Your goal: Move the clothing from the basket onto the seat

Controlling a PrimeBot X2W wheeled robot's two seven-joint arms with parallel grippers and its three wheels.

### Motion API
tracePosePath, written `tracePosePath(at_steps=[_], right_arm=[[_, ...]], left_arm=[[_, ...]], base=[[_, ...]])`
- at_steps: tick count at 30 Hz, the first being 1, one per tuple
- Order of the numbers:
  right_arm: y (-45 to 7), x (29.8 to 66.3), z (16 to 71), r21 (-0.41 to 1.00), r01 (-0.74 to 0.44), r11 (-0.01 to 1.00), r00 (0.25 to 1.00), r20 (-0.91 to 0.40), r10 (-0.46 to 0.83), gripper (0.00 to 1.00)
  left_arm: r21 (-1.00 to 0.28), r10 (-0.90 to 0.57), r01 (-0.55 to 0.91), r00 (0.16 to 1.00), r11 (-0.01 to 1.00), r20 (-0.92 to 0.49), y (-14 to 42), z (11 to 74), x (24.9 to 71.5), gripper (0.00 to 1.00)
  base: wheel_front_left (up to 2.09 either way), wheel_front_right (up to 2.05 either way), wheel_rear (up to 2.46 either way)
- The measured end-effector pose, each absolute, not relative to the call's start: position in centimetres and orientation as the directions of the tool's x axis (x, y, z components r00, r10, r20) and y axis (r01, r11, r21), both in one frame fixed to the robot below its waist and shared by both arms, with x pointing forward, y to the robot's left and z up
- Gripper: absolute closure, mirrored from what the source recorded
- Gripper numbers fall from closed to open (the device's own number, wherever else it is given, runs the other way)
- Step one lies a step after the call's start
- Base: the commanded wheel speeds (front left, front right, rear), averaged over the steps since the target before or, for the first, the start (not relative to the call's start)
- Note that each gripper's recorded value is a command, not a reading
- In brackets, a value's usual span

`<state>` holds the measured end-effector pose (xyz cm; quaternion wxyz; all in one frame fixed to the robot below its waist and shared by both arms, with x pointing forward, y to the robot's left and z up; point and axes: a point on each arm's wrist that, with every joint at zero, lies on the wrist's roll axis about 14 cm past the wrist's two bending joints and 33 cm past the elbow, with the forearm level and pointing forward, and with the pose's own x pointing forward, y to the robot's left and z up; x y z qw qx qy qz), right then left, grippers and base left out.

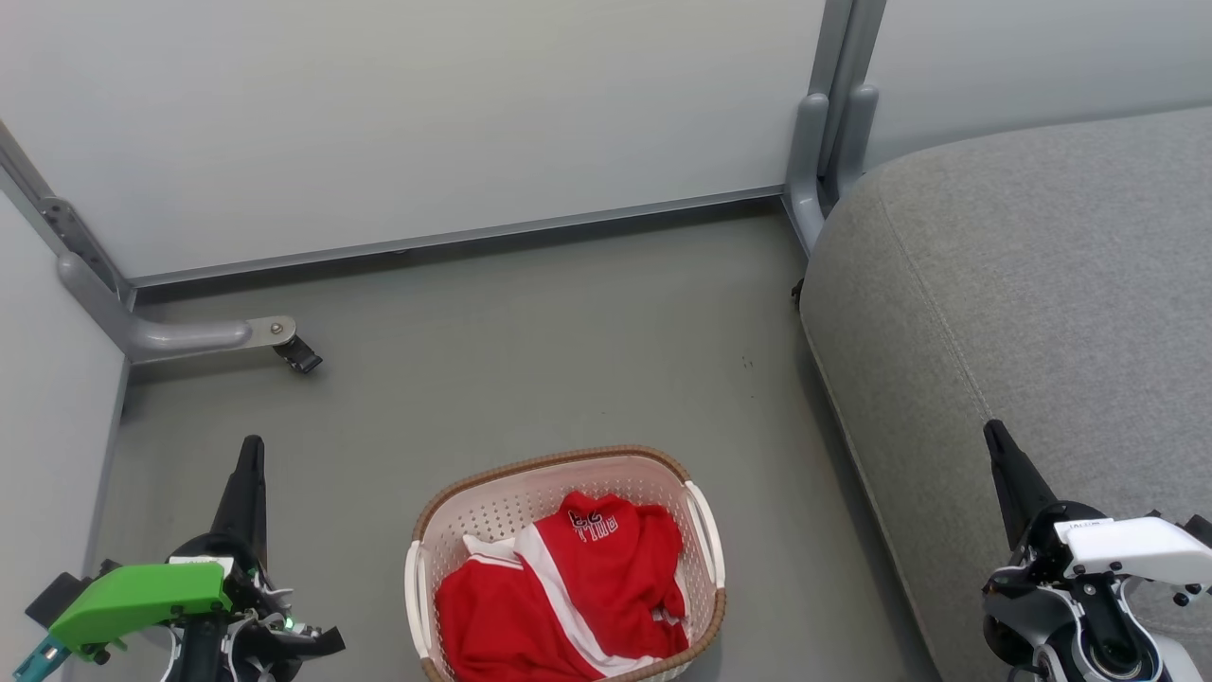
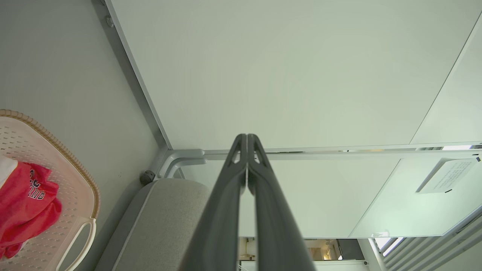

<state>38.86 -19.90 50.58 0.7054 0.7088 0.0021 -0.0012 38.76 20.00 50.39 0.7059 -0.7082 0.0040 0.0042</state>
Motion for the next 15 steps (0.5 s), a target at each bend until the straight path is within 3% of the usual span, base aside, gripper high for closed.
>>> tracePosePath(at_steps=[15], right_arm=[[-19.9,38.86,50.58,1.0,0.005,-0.005,1.0,-0.005,0.001,1.0]], left_arm=[[-1.0,0.0,-0.012,1.0,-0.003,-0.012,20.0,50.39,38.76,1.0]], base=[[0.0,0.0,0.0]])
